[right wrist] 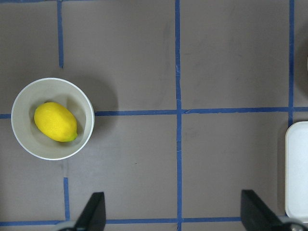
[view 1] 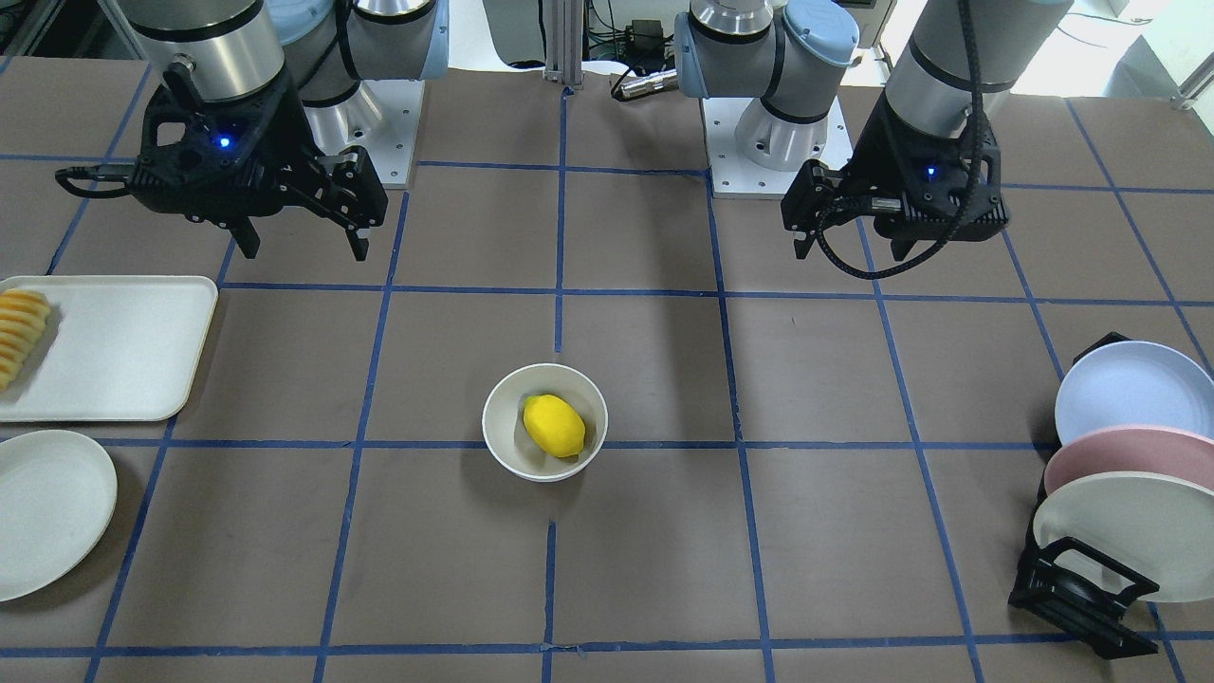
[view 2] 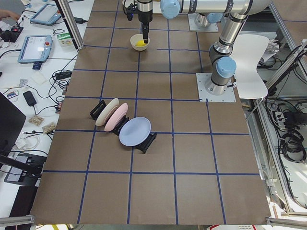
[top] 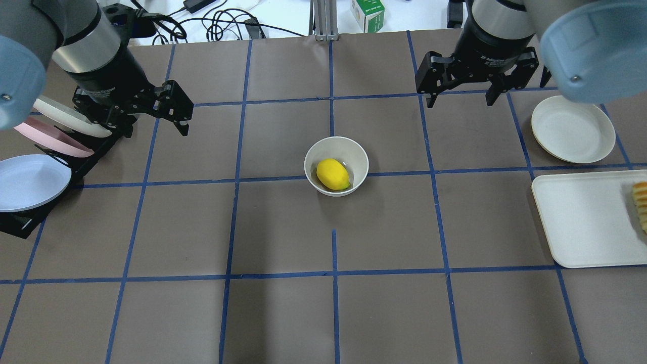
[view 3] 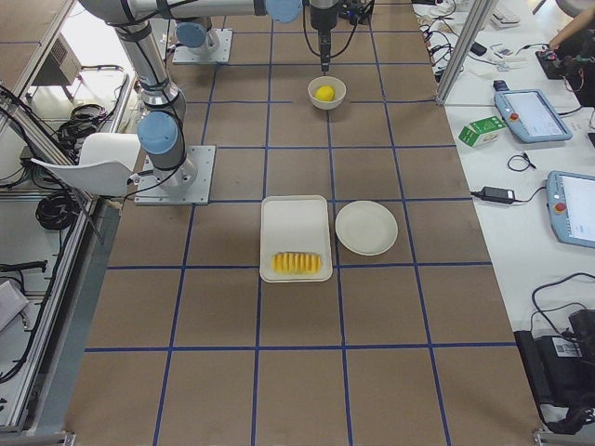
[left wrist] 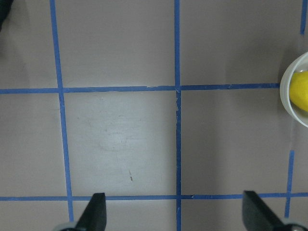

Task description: Place bowl and put lemon in it

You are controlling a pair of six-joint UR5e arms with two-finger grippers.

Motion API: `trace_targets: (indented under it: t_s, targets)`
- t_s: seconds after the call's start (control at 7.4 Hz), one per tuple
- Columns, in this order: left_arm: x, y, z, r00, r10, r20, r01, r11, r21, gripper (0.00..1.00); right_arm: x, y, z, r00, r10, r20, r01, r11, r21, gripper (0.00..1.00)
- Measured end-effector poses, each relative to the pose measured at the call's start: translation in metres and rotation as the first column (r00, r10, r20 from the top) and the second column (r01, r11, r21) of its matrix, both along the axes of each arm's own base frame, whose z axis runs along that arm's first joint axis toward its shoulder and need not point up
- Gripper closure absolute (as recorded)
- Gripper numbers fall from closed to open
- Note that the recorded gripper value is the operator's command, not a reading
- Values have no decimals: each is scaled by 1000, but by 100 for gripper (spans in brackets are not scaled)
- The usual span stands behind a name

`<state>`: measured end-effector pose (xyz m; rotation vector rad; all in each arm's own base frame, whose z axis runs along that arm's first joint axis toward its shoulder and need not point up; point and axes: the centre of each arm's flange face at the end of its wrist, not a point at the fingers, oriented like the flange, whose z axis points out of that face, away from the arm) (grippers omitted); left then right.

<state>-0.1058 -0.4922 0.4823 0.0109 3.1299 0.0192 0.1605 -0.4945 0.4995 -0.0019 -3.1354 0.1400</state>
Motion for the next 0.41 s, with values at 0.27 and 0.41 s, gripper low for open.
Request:
trace_targets:
  t_s: [0.27,0.41]
  targets:
    - [0,0,0,1000,0,0,0,1000,0,0,-3,2,-1,1000,10,-1,-10,1000,6,0]
    - [0,0,0,1000,0,0,0,1000,0,0,-3,2,-2,1000,13,0,-13,1000,9,0]
